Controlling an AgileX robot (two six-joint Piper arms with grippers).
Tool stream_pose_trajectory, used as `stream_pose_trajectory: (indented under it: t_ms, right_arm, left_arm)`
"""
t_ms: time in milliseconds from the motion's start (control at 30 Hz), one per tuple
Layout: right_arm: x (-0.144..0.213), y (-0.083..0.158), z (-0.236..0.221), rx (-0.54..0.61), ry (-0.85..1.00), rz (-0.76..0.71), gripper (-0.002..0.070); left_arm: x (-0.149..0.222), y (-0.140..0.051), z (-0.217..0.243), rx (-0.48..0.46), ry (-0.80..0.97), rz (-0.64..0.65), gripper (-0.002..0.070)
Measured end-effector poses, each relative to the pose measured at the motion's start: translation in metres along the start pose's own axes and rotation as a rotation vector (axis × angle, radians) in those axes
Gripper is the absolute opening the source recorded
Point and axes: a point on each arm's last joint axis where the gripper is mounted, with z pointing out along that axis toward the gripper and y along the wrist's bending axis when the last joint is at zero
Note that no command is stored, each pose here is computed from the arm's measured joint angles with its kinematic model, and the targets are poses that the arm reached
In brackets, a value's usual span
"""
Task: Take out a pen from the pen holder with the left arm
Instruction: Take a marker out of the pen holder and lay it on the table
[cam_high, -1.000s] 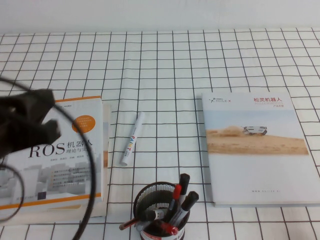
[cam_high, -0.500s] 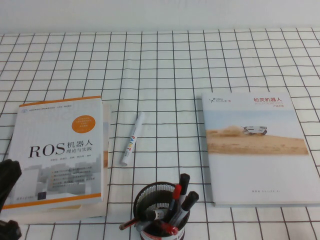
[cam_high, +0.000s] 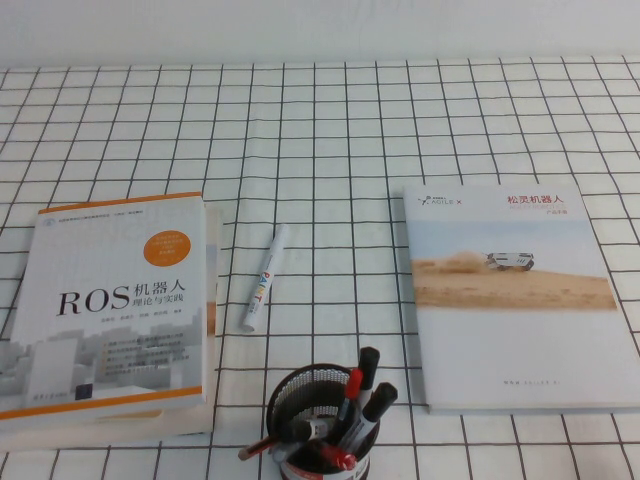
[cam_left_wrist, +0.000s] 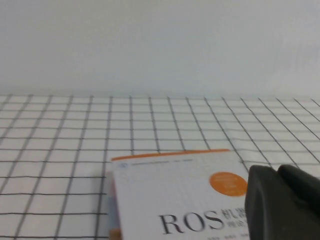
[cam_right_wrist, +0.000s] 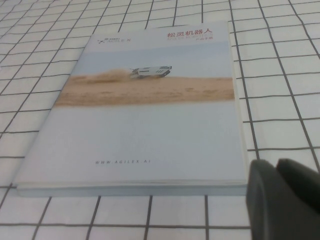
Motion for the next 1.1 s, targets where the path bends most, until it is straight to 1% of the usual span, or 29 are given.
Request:
stream_pose_trajectory:
  t_ms: [100,200,400,533,800,867,1100]
  right_arm:
    - [0.0,0.0,0.0,0.0,0.0,0.0,-0.0013]
    - [0.0,0.0,0.0,0.0,0.0,0.0,-0.0013]
    - [0.0,0.0,0.0,0.0,0.0,0.0,-0.0013]
    - [0.0,0.0,0.0,0.0,0.0,0.0,-0.0012]
    - [0.0,0.0,0.0,0.0,0.0,0.0,-0.0013]
    - [0.0,0.0,0.0,0.0,0.0,0.0,-0.0013]
    - [0.0,0.0,0.0,-0.001,0.0,0.002,-0.0012]
  left_arm:
    - [0.011,0.006,-0.006,-0.101,-0.067,-0.006,0.0]
    - [0.024,0.008,-0.009,-0.144,-0.097,-0.008,0.0]
    - [0.047,0.009,-0.006,-0.145,-0.051,-0.024,0.0]
    - [0.053,0.008,-0.006,-0.144,0.001,-0.033,0.0]
    - [0.07,0.007,-0.007,-0.134,0.188,-0.043,0.0]
    - [0.072,0.007,-0.007,-0.132,0.213,-0.046,0.0]
    - [0.072,0.007,-0.008,-0.132,0.221,-0.047,0.0]
